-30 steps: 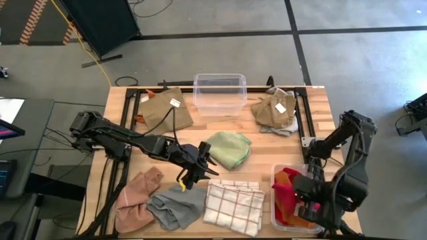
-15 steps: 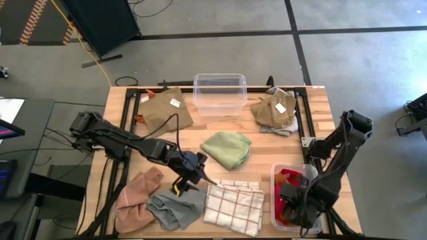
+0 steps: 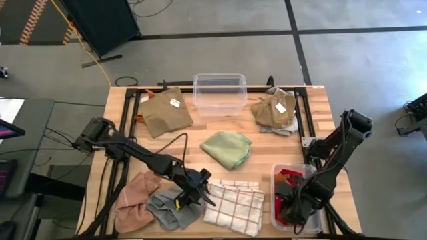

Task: Sort towels by color in basket
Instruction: Put the red towel into the bottom transparent bin

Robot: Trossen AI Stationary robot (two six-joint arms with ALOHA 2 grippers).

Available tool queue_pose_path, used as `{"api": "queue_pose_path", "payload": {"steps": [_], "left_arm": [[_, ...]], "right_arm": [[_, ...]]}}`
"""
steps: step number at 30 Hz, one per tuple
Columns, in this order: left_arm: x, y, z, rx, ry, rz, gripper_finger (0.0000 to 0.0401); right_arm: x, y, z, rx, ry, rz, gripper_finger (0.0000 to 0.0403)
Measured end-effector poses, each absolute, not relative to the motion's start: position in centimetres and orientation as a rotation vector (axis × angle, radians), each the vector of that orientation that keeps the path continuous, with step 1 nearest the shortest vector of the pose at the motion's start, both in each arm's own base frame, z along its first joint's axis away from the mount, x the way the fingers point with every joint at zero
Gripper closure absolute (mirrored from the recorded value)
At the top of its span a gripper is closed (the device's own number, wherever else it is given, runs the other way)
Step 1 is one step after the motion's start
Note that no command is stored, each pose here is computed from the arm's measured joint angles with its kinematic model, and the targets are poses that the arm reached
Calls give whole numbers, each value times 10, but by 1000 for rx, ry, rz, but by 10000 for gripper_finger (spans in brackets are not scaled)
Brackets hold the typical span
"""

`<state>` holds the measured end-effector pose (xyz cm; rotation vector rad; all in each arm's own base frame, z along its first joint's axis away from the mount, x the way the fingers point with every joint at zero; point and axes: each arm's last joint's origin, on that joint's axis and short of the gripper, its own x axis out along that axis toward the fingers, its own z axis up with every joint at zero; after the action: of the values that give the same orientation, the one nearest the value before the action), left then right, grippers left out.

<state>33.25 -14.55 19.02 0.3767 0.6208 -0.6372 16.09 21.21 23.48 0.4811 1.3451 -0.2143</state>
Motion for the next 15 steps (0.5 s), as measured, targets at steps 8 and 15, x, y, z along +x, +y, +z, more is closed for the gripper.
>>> {"api": "queue_pose_path", "payload": {"steps": [8, 15], "left_arm": [[359, -157, 176, 373, 577, -633, 150], [377, -165, 162, 384, 580, -646, 150]], "right_arm": [[163, 211, 236, 521, 1390, -195, 224], [168, 207, 255, 578, 1366, -172, 166]]}}
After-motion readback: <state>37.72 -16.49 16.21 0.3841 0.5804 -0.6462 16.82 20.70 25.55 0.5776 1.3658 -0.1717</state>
